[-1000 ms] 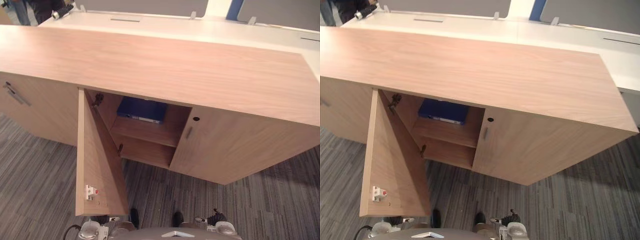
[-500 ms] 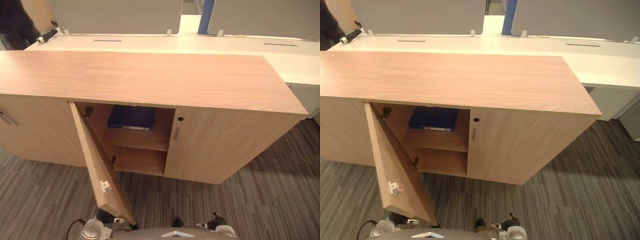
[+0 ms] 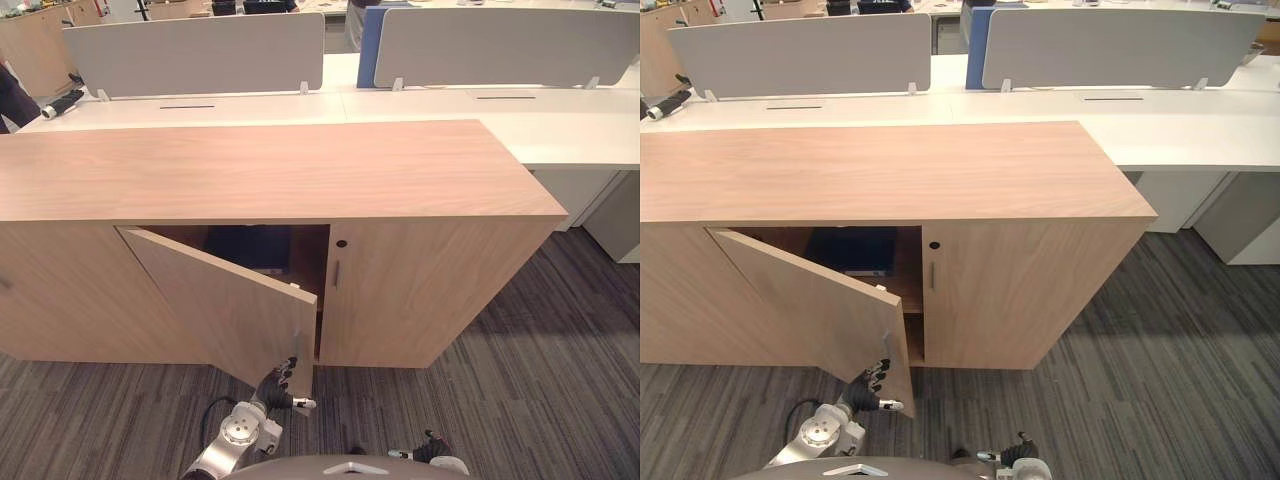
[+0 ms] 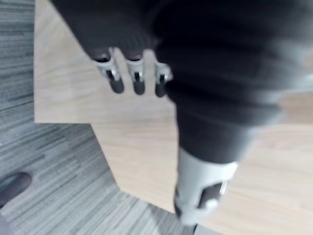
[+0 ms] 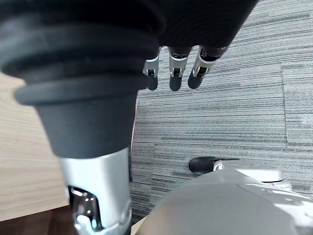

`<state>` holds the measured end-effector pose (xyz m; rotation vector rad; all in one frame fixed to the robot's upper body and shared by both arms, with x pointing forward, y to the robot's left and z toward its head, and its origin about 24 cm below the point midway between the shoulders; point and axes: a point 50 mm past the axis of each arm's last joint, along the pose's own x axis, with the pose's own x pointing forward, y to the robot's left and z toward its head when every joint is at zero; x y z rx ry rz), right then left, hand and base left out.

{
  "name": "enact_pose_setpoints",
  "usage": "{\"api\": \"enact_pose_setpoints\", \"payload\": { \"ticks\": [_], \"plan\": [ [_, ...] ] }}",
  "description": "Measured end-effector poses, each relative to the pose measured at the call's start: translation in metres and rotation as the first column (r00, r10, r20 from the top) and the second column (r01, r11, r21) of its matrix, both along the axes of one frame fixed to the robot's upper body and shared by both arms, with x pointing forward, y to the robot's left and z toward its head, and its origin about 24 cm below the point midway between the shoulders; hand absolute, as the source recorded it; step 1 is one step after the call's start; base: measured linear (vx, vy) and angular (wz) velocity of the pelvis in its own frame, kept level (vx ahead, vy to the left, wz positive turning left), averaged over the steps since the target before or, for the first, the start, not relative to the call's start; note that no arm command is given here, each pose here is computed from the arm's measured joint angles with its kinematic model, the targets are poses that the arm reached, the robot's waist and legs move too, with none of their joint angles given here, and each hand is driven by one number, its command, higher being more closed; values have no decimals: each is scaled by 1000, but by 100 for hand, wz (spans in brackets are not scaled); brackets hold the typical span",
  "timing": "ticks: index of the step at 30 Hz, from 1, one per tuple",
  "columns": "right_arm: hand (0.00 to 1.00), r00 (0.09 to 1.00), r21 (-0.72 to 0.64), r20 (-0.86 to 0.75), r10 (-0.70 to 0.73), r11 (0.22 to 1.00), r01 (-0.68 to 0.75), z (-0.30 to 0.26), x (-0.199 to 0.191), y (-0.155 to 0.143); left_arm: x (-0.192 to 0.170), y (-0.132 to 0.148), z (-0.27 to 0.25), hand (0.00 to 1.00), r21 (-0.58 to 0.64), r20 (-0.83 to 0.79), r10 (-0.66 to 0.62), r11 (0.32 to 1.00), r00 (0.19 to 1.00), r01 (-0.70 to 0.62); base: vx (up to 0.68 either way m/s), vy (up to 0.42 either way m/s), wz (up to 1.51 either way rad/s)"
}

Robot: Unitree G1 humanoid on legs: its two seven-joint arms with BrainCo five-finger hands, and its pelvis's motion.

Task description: Walk over to the cabinet, pick up the folder, carry it to the office cabinet, place the folder inside the office cabinet, then close the office cabinet door

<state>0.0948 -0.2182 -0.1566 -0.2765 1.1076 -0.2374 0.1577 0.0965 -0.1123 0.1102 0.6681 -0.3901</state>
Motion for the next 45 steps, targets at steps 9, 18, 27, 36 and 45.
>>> {"api": "enact_pose_setpoints", "payload": {
  "ticks": [9, 18, 27, 36, 45],
  "plan": [
    [0, 1000, 0, -6, 14, 1000, -14, 0, 0, 1, 1, 33, -4, 0, 45, -13, 141, 989, 990, -141, 47, -4, 2],
    [0, 999, 5, -34, 10, 1000, -9, -3, -3, 2, -20, 71, -22, 0, 154, -106, 297, 948, 949, -280, 22, -15, 10],
    [0, 999, 8, -40, -14, 1000, 15, -3, -4, 1, -50, 99, -38, 0, 272, -199, 436, 885, 878, -378, -18, -12, 6],
    [0, 999, 14, -42, -19, 1000, 20, -3, -4, 0, -67, 113, -43, 0, 326, -242, 507, 845, 827, -423, -4, -1, 2],
    [0, 997, 20, -55, -45, 999, 46, -5, -5, -1, -91, 123, -50, 0, 380, -306, 609, 783, 732, -493, 0, 0, 0]
  ]
}}
